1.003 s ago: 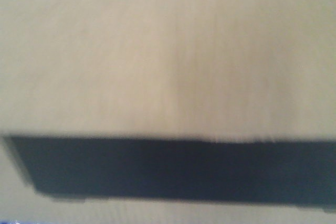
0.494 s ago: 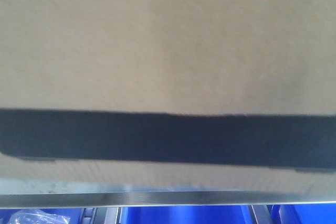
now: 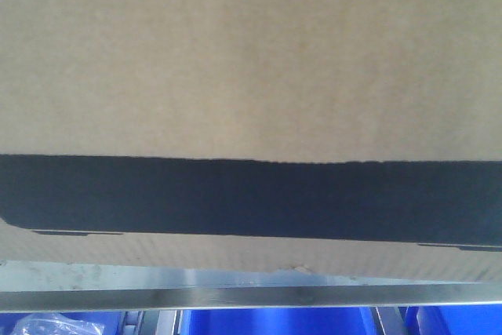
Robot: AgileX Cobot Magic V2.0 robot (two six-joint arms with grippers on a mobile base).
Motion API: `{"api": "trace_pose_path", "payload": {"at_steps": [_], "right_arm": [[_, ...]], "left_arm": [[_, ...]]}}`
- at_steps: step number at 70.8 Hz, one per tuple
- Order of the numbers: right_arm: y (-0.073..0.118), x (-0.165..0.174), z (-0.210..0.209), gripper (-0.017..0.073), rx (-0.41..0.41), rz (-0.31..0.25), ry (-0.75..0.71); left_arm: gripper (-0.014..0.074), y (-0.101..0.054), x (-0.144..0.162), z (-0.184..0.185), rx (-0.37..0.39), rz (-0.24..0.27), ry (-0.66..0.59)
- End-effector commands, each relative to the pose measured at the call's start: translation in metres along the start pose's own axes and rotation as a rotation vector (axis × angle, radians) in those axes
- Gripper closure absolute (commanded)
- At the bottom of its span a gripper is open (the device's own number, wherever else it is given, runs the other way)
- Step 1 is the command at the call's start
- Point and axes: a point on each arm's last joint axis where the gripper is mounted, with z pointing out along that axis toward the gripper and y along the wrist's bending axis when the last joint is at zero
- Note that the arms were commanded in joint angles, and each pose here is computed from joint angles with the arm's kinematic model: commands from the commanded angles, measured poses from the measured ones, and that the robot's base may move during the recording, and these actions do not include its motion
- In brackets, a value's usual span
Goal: Grab box from left shelf to table start
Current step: 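Lift the box with both grippers and pull it off the shelf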
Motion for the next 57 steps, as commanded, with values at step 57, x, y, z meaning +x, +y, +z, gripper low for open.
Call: {"api": "trace_pose_path", "payload": {"at_steps": [57], "right_arm": [[0.0114,-0.0205,-0.0087,0.0502,-0.122,0.066,-0.180]], "left_arm": [[0.0697,-0.0196,-0.0214,-0.0169,0.208,-0.132,-0.182]]}}
